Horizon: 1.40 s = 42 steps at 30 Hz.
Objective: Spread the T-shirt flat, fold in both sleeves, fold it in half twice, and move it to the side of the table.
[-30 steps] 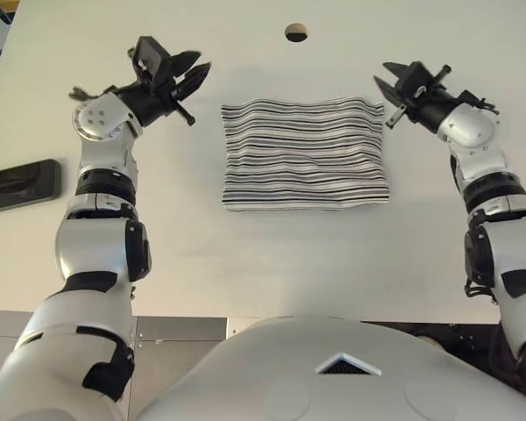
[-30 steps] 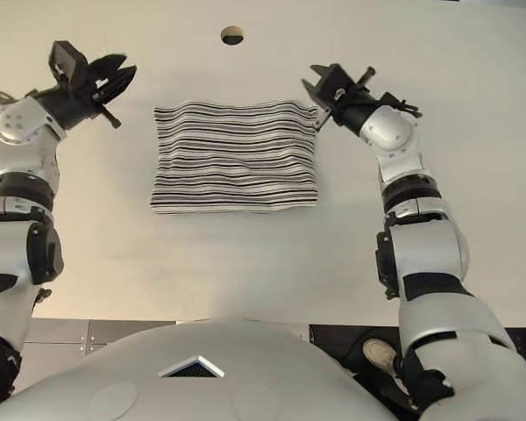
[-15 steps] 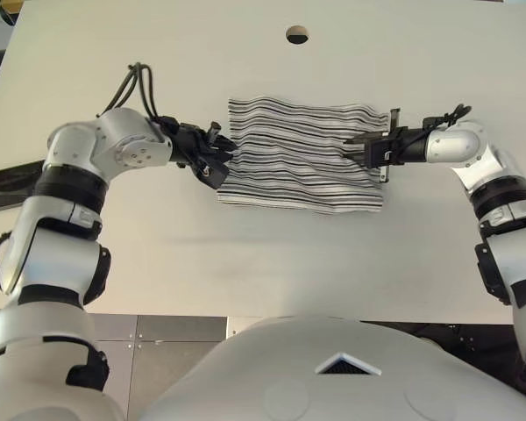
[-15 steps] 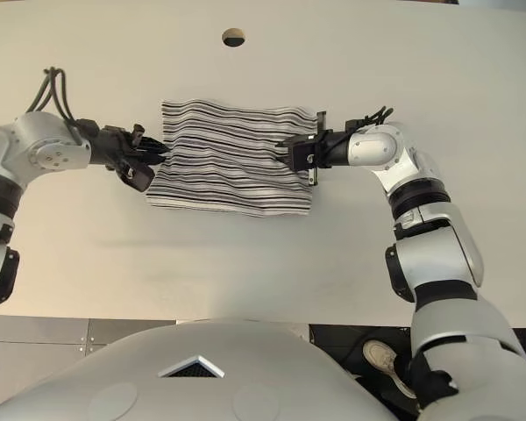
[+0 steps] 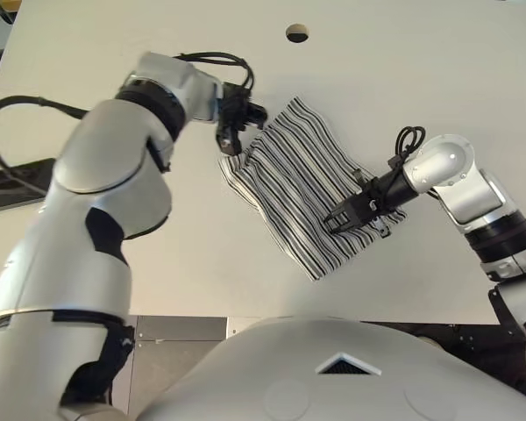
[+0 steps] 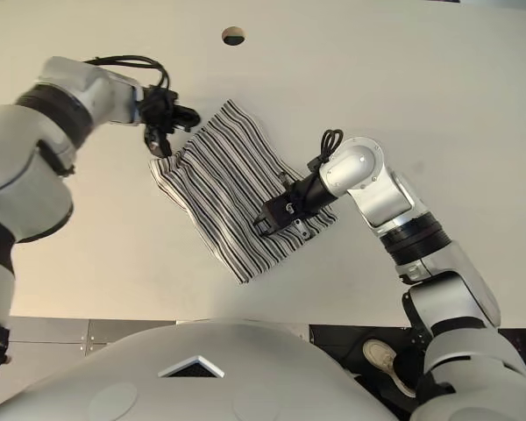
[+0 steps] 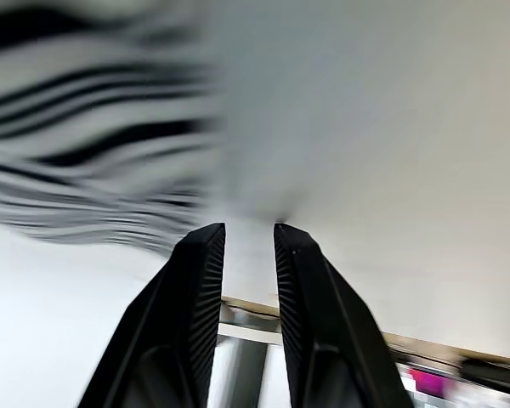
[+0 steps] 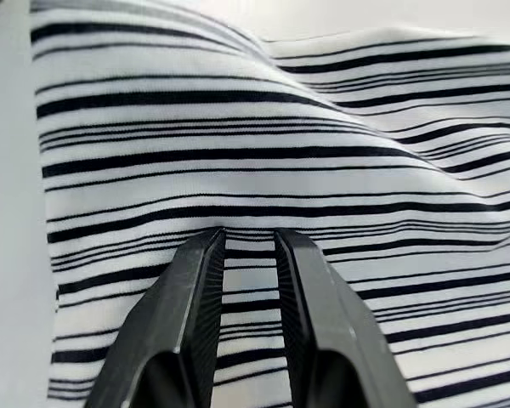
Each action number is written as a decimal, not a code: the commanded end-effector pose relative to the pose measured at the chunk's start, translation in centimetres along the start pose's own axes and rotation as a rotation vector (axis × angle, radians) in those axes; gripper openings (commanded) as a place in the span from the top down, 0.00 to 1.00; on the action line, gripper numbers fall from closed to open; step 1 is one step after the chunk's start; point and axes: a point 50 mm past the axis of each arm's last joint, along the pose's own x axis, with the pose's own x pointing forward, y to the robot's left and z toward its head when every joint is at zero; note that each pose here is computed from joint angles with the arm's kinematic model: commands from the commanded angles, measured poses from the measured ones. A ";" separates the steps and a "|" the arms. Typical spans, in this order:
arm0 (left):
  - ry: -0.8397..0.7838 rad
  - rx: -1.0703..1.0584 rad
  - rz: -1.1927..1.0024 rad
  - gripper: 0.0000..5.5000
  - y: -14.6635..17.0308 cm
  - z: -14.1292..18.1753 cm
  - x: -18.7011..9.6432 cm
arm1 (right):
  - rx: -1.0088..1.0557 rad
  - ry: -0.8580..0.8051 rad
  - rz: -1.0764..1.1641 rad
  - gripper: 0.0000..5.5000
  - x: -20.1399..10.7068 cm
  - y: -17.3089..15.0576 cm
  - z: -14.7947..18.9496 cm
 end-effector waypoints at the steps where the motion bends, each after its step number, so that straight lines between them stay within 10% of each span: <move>1: -0.005 0.038 0.030 0.81 -0.2 0.5 0.3 | 0.005 -0.040 -0.079 0.81 -0.4 -0.5 0.3; 9: 0.486 -0.193 -0.023 0.81 -3.6 -4.8 -5.2 | 0.124 -0.282 -0.076 0.81 -4.1 0.1 2.9; 18: 0.634 -0.738 0.124 0.81 -6.3 -0.5 -5.0 | 0.023 -0.189 -0.482 0.81 0.5 -8.7 1.8; 25: 0.543 -1.380 0.689 0.81 -1.8 0.0 -3.1 | 0.125 0.084 -0.563 0.81 5.3 -8.8 -3.7; 33: 0.421 -1.424 0.967 0.81 1.0 -2.4 -5.4 | 0.274 0.384 -0.611 0.81 -1.4 -4.4 -10.6; 42: 0.326 -1.445 0.981 0.81 1.7 -1.4 -6.7 | 0.291 0.318 -0.731 0.81 -3.2 -4.7 -10.4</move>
